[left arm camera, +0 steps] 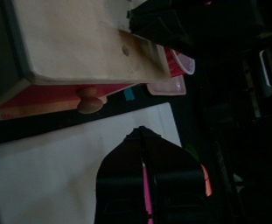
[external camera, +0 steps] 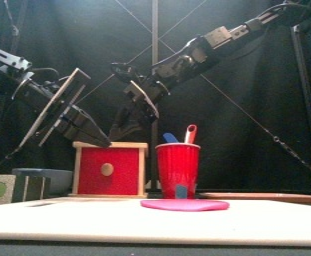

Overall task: Get the cutter from the drawer then cut the dough then place the extra dough in the bowl
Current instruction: Open the drawer

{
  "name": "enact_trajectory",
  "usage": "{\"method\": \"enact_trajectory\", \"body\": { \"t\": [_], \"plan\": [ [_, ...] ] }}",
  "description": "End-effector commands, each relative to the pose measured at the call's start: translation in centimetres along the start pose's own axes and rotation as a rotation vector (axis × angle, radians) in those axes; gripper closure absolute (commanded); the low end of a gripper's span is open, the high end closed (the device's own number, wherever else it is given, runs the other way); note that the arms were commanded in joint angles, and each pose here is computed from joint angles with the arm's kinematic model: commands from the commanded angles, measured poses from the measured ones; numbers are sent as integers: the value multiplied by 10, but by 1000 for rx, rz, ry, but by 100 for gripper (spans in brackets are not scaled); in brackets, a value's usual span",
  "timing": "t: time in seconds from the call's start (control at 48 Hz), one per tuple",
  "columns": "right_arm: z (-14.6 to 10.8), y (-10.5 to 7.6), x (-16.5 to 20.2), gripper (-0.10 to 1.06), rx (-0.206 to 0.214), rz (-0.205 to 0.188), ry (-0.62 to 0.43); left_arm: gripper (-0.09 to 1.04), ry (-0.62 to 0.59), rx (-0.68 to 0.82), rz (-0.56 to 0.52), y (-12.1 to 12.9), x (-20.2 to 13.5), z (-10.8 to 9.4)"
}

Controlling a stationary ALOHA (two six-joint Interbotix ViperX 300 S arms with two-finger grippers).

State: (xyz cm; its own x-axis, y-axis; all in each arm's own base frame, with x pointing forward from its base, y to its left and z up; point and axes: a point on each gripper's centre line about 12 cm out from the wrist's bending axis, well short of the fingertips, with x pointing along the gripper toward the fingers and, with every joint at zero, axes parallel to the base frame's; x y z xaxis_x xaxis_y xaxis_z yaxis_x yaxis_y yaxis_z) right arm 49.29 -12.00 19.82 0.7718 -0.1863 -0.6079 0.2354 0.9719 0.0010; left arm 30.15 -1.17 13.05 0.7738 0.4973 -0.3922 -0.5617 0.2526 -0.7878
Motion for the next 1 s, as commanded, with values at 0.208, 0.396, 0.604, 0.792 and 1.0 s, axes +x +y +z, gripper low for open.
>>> {"method": "enact_trajectory", "body": {
  "t": [0.208, 0.396, 0.604, 0.792, 1.0],
  "plan": [
    [4, 0, -6, 94, 0, 1, 0, 45, -3, -7, -31, -8, 0, 1],
    [-2, 1, -5, 94, -2, 2, 29, 22, -13, -13, -14, -5, 3, 3],
    [-5, 3, -4, 94, -7, 5, 37, 9, -35, -35, 30, 2, 11, 9],
    [-5, 5, -4, 94, -10, 8, 43, 10, -56, -73, 85, 10, 15, 16],
    [-7, 7, -3, 94, -12, 10, 48, 10, -49, -77, 127, 18, 18, 14]
  ]
}}
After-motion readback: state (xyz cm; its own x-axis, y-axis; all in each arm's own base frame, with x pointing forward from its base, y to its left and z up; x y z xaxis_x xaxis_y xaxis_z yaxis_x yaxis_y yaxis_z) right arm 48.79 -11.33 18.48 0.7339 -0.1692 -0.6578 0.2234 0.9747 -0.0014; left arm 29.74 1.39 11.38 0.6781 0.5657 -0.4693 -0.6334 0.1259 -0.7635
